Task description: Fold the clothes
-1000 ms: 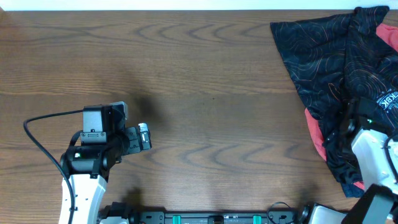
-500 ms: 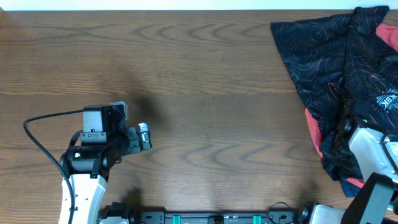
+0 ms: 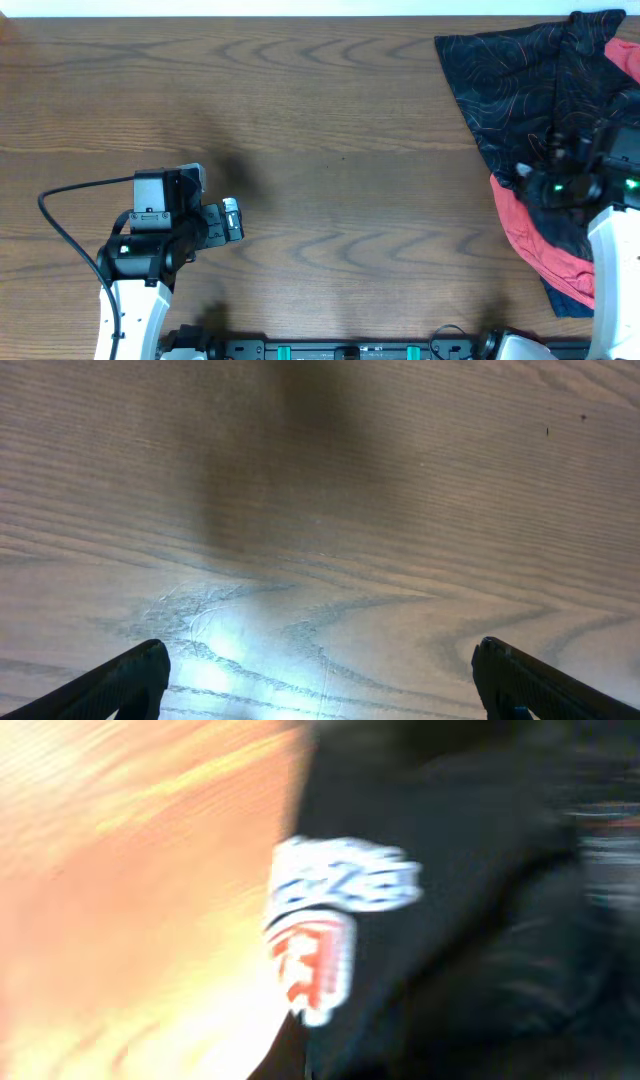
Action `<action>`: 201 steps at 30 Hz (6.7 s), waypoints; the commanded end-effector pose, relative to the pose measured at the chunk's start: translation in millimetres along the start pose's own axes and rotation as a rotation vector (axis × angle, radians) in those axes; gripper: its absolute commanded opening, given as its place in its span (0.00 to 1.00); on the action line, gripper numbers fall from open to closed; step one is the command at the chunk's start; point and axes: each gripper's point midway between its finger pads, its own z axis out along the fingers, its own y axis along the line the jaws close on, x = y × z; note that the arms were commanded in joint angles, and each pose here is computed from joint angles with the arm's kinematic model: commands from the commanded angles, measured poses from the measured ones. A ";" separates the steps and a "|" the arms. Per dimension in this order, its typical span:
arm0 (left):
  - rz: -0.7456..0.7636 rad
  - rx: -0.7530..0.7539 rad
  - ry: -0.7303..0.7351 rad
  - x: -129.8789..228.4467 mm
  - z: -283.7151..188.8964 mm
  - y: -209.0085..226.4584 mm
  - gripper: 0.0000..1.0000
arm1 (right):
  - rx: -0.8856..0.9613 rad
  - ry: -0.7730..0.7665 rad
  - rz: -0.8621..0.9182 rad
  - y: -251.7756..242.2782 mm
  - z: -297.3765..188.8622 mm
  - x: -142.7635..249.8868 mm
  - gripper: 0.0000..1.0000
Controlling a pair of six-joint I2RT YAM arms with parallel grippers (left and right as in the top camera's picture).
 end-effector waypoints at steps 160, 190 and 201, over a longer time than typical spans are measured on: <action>-0.563 -0.029 0.192 -2.0 111.0 8.4 0.06 | 0.156 0.086 -0.047 25.4 33.7 15.7 0.99; -0.315 0.053 0.405 69.3 152.2 -61.5 0.80 | 0.160 0.100 -0.045 24.3 33.2 19.0 0.99; -0.229 0.066 0.382 73.1 156.5 -78.9 0.62 | 0.160 0.102 -0.045 24.2 33.2 19.4 0.99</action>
